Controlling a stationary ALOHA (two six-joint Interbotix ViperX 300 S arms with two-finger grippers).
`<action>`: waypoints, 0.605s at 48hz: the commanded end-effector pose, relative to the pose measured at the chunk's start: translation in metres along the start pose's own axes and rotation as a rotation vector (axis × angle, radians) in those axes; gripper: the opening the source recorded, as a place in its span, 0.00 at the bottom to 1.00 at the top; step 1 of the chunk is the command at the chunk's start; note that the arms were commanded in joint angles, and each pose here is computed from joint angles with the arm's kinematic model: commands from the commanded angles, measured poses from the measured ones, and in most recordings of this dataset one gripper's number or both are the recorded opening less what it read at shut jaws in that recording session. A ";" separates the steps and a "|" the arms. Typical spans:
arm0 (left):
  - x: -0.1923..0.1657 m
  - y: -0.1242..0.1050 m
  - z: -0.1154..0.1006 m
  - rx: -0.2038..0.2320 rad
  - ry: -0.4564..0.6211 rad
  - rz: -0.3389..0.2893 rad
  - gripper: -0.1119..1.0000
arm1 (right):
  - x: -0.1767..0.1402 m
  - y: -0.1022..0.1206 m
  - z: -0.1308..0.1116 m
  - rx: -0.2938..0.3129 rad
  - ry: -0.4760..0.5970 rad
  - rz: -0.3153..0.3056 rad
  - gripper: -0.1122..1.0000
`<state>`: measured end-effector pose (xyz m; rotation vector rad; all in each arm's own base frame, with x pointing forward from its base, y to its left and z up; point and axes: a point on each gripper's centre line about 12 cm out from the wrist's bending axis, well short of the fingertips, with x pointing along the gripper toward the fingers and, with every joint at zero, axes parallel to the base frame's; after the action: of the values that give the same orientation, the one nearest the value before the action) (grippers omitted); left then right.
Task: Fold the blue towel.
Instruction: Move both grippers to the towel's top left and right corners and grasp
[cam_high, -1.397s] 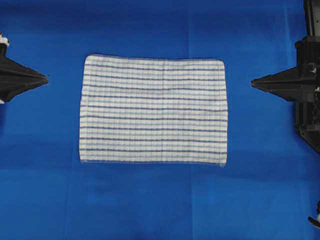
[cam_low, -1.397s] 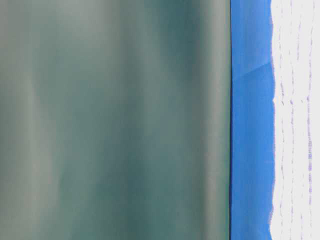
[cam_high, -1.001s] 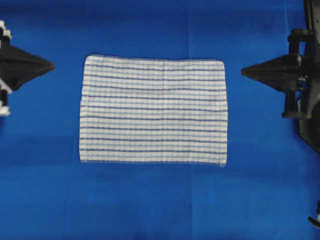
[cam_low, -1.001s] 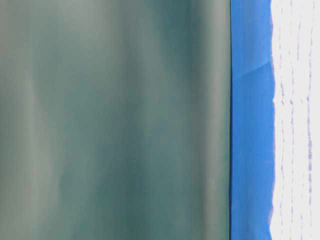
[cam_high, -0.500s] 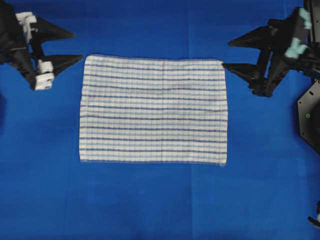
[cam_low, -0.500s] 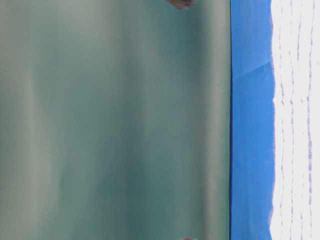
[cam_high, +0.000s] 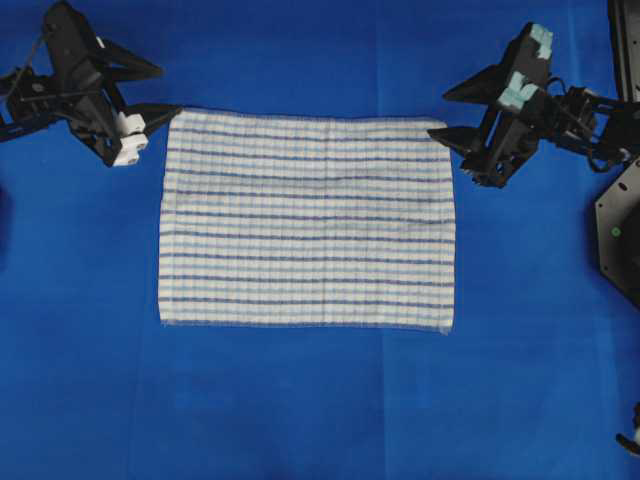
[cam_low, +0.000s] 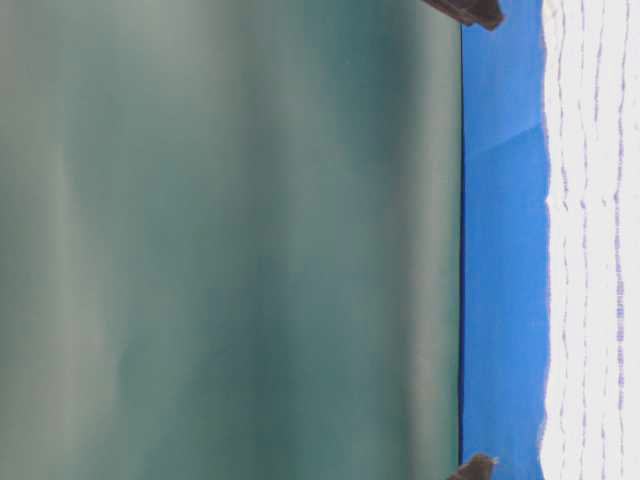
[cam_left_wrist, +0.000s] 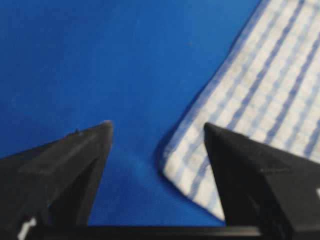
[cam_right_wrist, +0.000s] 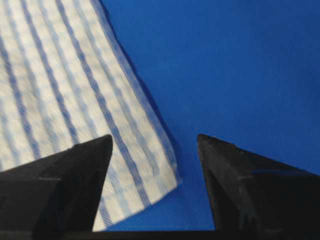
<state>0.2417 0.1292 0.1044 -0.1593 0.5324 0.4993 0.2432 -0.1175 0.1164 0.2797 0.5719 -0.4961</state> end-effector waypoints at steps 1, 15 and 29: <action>0.007 0.002 0.002 -0.004 -0.020 0.007 0.71 | 0.007 -0.003 -0.001 0.018 -0.011 -0.012 0.74; 0.027 0.002 -0.022 -0.009 0.066 0.011 0.69 | 0.024 -0.007 -0.019 0.034 0.034 -0.034 0.73; 0.029 -0.008 -0.025 0.011 0.082 -0.020 0.36 | 0.025 -0.005 -0.020 0.026 0.031 -0.027 0.32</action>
<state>0.2525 0.1306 0.0654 -0.1821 0.6256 0.4866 0.2453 -0.1218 0.0801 0.3120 0.6270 -0.5297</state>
